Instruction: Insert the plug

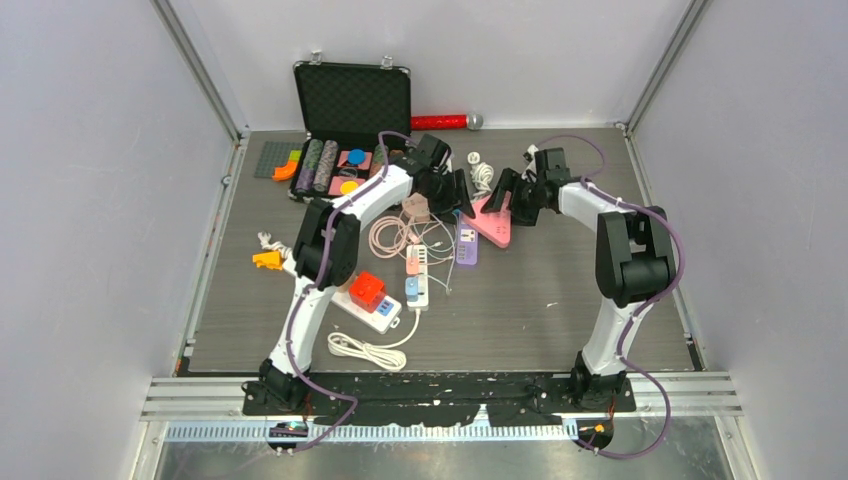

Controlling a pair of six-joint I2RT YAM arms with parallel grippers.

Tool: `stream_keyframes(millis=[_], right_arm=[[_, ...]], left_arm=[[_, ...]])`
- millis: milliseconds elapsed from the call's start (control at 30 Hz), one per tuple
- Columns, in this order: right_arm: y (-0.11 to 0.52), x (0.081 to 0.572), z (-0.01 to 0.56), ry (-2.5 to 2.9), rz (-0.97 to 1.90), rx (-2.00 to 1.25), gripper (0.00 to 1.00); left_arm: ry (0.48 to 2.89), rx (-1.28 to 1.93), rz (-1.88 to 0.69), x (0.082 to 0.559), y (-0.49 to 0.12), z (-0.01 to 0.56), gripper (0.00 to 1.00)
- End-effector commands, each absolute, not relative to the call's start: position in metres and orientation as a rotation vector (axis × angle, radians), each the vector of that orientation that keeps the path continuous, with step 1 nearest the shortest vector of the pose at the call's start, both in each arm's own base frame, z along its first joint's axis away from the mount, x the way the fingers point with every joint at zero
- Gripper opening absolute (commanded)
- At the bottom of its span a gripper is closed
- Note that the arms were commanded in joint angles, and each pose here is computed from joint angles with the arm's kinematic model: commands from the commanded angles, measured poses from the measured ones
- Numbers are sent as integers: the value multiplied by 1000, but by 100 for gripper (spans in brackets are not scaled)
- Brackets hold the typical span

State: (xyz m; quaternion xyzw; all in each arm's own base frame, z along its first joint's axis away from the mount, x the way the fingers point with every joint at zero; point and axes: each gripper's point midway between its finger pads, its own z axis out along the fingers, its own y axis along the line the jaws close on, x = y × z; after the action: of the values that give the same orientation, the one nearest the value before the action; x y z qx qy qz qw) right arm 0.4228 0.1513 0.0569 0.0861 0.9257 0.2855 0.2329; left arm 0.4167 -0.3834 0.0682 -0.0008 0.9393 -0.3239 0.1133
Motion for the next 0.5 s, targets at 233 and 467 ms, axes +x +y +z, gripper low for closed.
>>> stream_keyframes(millis=[233, 467], right_arm=[[141, 379, -4, 2840, 456, 213, 74], [140, 371, -16, 2906, 412, 262, 64]], left_arm=[[2903, -60, -780, 405, -362, 36, 45], [2908, -60, -787, 405, -364, 35, 35]])
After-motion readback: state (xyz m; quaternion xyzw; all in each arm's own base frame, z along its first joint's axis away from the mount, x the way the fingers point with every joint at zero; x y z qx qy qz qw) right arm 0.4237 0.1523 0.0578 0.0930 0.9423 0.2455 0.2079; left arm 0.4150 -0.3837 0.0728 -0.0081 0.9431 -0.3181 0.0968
